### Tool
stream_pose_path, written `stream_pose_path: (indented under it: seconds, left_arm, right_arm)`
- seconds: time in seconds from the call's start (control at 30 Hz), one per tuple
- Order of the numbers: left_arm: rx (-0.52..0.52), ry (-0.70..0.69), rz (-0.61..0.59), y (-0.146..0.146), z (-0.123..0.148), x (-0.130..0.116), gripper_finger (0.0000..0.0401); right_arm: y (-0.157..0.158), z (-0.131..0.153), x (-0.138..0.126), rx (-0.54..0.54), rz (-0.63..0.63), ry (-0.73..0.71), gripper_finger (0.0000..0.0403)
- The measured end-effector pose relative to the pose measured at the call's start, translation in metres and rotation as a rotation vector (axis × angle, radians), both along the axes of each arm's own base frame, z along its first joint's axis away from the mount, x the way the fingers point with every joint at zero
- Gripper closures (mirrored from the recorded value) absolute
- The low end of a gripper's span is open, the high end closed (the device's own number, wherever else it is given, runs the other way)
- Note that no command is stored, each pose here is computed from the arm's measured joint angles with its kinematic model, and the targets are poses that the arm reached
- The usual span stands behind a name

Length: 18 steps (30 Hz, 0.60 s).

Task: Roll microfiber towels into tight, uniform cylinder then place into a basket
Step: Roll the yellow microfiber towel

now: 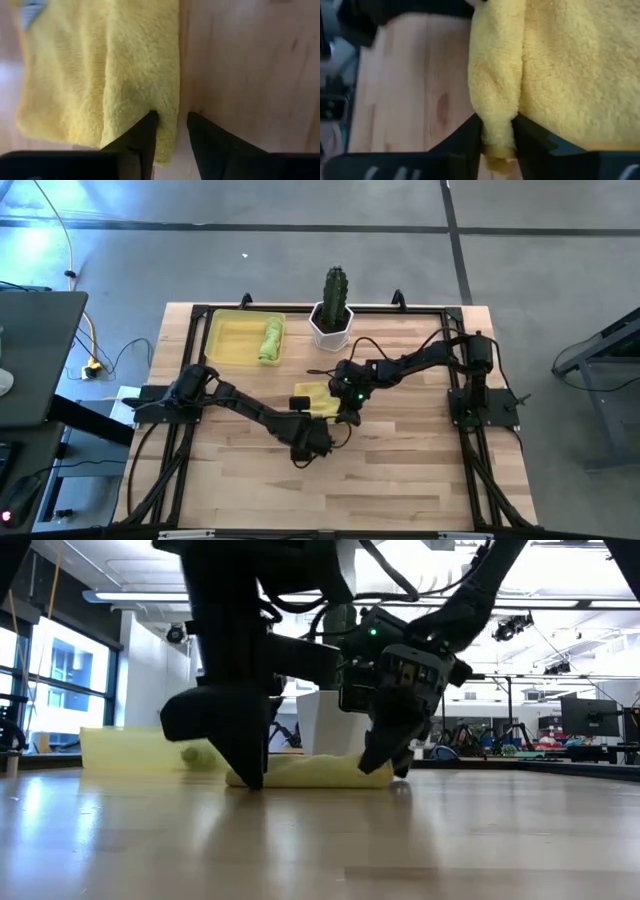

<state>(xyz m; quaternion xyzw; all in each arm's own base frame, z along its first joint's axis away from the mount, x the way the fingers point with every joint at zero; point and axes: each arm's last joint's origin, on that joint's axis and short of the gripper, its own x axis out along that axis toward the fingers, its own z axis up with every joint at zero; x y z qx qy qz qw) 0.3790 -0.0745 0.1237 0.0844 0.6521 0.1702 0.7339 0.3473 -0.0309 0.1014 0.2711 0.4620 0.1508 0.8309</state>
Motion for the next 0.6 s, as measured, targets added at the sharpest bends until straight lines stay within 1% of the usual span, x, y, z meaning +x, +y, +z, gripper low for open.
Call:
stream_pose_path:
  seconds: [0.1, 0.2, 0.27, 0.37, 0.43, 0.5, 0.6]
  left_arm:
    - [-0.080, 0.025, -0.030, -0.002, 0.000, 0.000, 0.0318]
    - [-0.118, 0.030, -0.041, -0.007, 0.001, -0.001, 0.0339]
    - [-0.138, 0.035, -0.047, -0.010, 0.001, -0.002, 0.0349]
    - [-0.189, 0.040, -0.036, -0.013, 0.001, -0.003, 0.0357]
    - [-0.203, 0.041, -0.034, -0.014, 0.001, -0.003, 0.0361]
    - [-0.204, 0.041, -0.033, -0.014, 0.001, -0.003, 0.0362]
    - [-0.205, 0.035, -0.033, -0.014, 0.003, -0.003, 0.0362]
  right_arm:
    - [-0.006, 0.012, 0.000, -0.054, 0.047, 0.015, 0.0284]
    - [-0.014, 0.030, -0.002, -0.125, 0.090, 0.009, 0.0273]
    - [-0.018, 0.046, -0.003, -0.205, 0.130, -0.030, 0.0273]
    - [-0.018, 0.061, -0.014, -0.338, 0.216, -0.068, 0.0274]
    - [-0.012, 0.069, -0.023, -0.381, 0.268, -0.116, 0.0274]
    - [0.000, 0.072, -0.032, -0.401, 0.306, -0.182, 0.0274]
    - [0.024, 0.068, -0.043, -0.440, 0.336, -0.338, 0.0274]
